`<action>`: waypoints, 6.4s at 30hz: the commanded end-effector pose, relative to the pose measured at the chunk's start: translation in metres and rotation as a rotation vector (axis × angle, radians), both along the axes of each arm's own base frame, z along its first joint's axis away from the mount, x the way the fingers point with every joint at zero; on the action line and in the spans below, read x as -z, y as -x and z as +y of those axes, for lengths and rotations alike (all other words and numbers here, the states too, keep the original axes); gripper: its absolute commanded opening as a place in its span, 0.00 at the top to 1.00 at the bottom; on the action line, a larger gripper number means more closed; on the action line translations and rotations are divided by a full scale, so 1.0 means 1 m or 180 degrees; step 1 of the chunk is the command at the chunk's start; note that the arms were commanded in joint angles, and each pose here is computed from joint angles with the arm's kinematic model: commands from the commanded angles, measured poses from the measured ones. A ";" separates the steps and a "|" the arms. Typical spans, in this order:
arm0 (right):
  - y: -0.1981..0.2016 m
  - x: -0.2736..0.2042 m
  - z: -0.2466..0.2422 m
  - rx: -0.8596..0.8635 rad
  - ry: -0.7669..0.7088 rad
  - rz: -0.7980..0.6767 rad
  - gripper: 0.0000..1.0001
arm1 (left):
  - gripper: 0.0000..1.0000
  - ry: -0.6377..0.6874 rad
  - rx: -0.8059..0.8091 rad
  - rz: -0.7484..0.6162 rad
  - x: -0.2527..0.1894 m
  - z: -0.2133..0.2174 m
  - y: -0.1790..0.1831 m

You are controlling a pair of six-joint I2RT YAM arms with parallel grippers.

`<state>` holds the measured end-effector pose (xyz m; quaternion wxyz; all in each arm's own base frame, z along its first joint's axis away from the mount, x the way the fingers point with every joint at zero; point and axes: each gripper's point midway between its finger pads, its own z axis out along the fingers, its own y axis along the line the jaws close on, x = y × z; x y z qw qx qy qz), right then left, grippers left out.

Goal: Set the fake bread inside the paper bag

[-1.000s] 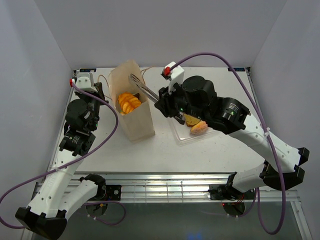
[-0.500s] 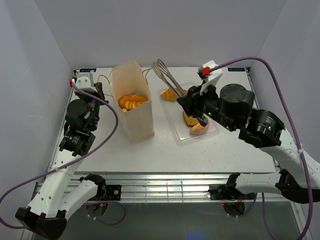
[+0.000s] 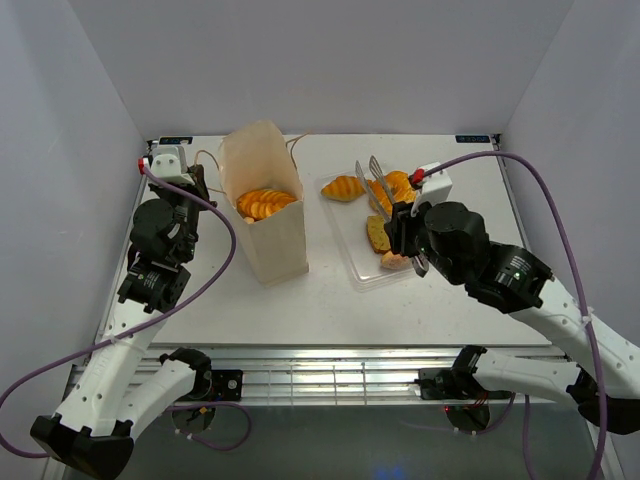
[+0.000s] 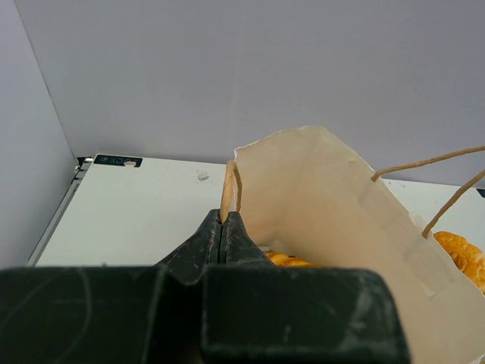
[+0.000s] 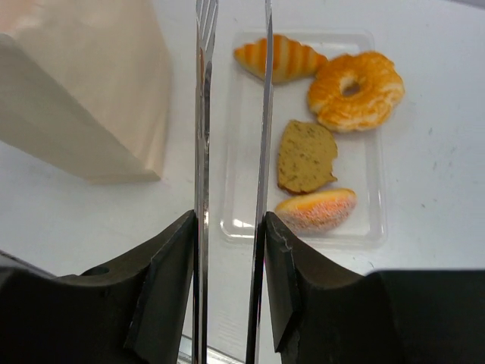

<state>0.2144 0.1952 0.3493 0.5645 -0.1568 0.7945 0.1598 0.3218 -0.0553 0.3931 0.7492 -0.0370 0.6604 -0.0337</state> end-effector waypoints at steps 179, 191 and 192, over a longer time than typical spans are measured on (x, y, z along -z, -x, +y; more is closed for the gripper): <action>0.011 -0.095 0.067 -0.1012 -0.0795 -0.0115 0.51 | 1.00 -0.0015 0.0100 -0.0003 0.005 -0.019 0.006; 0.025 0.015 -0.009 -0.0087 -0.0806 0.0316 0.49 | 1.00 -0.0034 0.0103 0.0006 0.005 -0.019 0.005; 0.025 0.024 -0.016 0.0006 -0.0799 0.0327 0.48 | 1.00 -0.0033 0.0108 0.0001 0.004 -0.020 0.005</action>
